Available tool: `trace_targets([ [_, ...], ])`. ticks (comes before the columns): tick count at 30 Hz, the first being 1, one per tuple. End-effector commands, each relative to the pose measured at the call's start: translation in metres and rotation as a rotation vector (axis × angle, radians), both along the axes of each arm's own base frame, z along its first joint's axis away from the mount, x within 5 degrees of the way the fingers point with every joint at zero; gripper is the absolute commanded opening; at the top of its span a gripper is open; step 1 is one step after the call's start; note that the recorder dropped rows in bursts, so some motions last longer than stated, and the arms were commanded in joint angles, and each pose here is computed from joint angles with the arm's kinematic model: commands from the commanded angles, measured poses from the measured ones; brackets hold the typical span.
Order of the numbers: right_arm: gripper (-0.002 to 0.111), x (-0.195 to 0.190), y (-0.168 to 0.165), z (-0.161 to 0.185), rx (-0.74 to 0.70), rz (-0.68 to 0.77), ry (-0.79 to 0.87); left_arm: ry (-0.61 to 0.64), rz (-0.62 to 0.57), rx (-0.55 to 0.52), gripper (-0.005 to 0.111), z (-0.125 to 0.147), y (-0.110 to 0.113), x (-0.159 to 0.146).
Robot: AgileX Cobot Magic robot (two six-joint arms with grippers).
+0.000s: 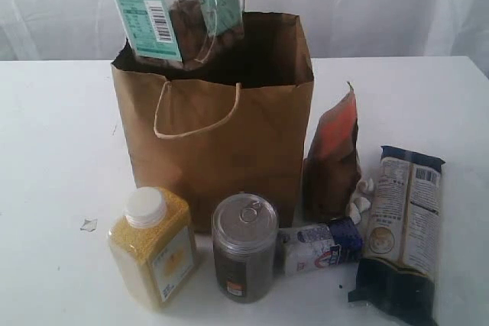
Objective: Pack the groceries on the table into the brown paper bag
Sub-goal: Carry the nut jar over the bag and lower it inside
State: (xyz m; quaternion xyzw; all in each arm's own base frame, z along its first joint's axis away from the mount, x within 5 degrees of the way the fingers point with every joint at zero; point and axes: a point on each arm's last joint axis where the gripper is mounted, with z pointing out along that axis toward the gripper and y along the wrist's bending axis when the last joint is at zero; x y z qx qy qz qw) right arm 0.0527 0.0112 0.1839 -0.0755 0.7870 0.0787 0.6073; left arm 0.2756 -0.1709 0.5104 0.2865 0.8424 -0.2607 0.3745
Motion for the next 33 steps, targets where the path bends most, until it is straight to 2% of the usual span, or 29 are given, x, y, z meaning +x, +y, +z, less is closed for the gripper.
trace_targets([
  [1, 0.0, 0.0, 0.0, -0.001, -0.001, -0.001, -0.006, -0.017, -0.037, 0.03, 0.0, 0.003, -0.01, -0.013],
  [9, 0.0, 0.0, 0.0, -0.001, -0.001, -0.001, -0.006, -0.009, 0.026, 0.152, 0.0, -0.018, -0.029, 0.001],
  [17, 0.0, 0.0, 0.0, -0.001, -0.001, -0.001, -0.006, -0.023, 0.058, 0.156, 0.0, -0.028, -0.037, 0.015],
  [26, 0.0, 0.0, 0.0, -0.001, -0.001, -0.001, -0.006, 0.027, 0.07, 0.269, 0.0, -0.041, -0.034, 0.019],
  [33, 0.0, 0.0, 0.0, -0.001, -0.001, -0.001, -0.006, 0.073, 0.043, 0.279, 0.0, -0.055, -0.043, 0.028],
])
